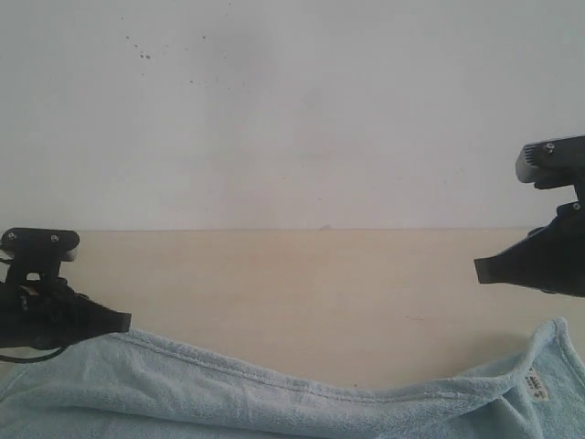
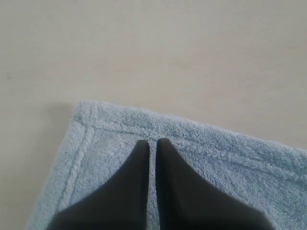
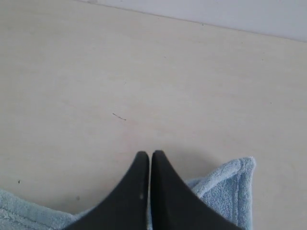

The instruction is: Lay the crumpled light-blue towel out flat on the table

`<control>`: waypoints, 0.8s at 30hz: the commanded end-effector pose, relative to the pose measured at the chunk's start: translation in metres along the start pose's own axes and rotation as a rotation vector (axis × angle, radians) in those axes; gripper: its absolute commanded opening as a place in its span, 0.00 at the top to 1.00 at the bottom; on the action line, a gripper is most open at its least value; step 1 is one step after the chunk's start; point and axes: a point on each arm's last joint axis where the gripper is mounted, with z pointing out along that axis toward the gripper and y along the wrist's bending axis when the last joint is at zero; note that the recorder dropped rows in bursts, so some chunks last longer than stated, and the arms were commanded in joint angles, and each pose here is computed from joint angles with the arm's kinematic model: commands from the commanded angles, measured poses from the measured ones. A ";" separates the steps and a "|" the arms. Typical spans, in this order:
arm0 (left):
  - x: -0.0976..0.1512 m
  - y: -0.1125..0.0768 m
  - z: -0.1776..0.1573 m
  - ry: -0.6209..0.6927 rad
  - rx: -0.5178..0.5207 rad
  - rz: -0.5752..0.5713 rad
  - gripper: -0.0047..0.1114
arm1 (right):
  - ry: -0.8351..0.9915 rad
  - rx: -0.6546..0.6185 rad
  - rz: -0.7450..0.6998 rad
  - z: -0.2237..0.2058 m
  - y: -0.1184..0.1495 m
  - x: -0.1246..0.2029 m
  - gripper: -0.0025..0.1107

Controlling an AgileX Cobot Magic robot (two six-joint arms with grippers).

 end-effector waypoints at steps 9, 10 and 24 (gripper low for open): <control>0.014 0.000 0.023 0.011 -0.029 -0.004 0.92 | -0.025 0.002 -0.015 0.000 -0.002 -0.003 0.97; 0.017 0.000 0.026 0.011 -0.034 -0.003 0.92 | -0.025 0.002 -0.015 0.000 -0.002 -0.003 0.97; 0.006 0.026 0.042 -0.121 -0.152 -0.073 0.92 | -0.025 0.002 -0.017 0.000 -0.002 -0.003 0.97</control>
